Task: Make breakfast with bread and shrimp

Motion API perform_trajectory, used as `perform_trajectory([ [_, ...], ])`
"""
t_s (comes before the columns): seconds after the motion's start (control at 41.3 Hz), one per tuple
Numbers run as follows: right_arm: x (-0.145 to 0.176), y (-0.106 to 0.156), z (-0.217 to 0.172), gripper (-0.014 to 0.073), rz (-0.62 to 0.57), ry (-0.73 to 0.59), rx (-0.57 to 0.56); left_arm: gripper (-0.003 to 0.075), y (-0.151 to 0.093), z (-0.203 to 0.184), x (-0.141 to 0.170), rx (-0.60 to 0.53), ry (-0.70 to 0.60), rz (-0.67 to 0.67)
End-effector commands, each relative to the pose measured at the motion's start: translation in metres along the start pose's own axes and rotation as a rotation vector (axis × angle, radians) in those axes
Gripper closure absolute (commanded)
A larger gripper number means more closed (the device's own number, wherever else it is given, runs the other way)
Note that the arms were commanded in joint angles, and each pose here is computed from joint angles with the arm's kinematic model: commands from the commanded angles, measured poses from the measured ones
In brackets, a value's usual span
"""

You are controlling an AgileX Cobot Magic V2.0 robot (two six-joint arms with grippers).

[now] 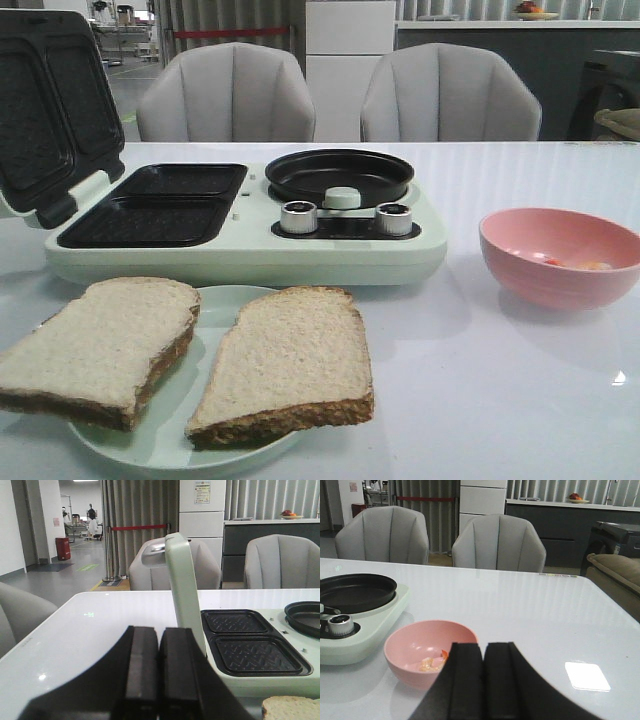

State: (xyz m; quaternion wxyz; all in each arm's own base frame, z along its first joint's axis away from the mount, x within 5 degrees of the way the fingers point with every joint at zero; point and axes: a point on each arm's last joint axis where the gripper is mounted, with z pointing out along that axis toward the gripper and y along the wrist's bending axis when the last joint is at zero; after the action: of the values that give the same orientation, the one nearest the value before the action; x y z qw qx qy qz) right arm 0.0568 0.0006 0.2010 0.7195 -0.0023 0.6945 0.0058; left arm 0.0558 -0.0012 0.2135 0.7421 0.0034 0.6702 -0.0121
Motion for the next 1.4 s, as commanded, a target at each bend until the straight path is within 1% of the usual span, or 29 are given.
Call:
perform_trajectory([
  [0.0, -0.011, 0.000, -0.002, 0.0580, -0.012, -0.119, 0.003, 0.0620, 0.000, -0.002, 0.001, 0.006, -0.084, -0.019],
  [0.145, -0.011, 0.000, -0.002, 0.0580, -0.012, -0.122, 0.003, 0.0620, 0.000, -0.002, -0.002, 0.006, -0.123, -0.020],
  [0.291, -0.017, 0.000, -0.003, 0.0580, -0.013, -0.181, 0.002, 0.0619, 0.000, -0.003, -0.007, 0.006, -0.171, -0.020],
  [0.363, -0.026, 0.000, -0.005, 0.0580, 0.000, -0.208, 0.001, 0.0620, 0.000, -0.004, -0.016, 0.007, -0.210, -0.020],
  [0.436, -0.042, 0.000, -0.008, 0.0580, 0.000, -0.221, 0.002, 0.0620, 0.000, -0.006, -0.033, 0.008, -0.251, -0.020],
  [0.581, -0.080, 0.000, -0.017, 0.0580, -0.010, -0.232, 0.005, 0.0620, -0.001, -0.015, -0.082, 0.010, -0.324, -0.011],
  [0.726, -0.122, 0.000, -0.018, 0.0580, -0.010, -0.201, 0.007, 0.0620, -0.002, -0.019, -0.130, 0.007, -0.320, 0.017],
  [0.896, -0.158, 0.000, -0.003, 0.0580, -0.009, -0.096, 0.009, 0.0620, -0.002, -0.009, -0.172, 0.002, -0.215, 0.021],
  [1.017, -0.172, 0.000, 0.013, 0.0580, -0.009, -0.005, 0.010, 0.0619, -0.002, 0.004, -0.188, 0.001, -0.096, 0.016],
  [1.114, -0.170, 0.000, 0.029, 0.0580, -0.009, 0.062, 0.011, 0.0619, -0.002, 0.016, -0.187, 0.003, -0.029, 0.010],
  [1.186, -0.165, 0.000, 0.041, 0.0580, -0.009, 0.123, 0.011, 0.0620, -0.002, 0.025, -0.181, 0.002, 0.022, 0.010],
  [1.38, -0.146, 0.000, 0.066, 0.0580, -0.009, 0.296, 0.012, 0.0620, -0.002, 0.046, -0.151, 0.006, 0.202, -0.006],
])
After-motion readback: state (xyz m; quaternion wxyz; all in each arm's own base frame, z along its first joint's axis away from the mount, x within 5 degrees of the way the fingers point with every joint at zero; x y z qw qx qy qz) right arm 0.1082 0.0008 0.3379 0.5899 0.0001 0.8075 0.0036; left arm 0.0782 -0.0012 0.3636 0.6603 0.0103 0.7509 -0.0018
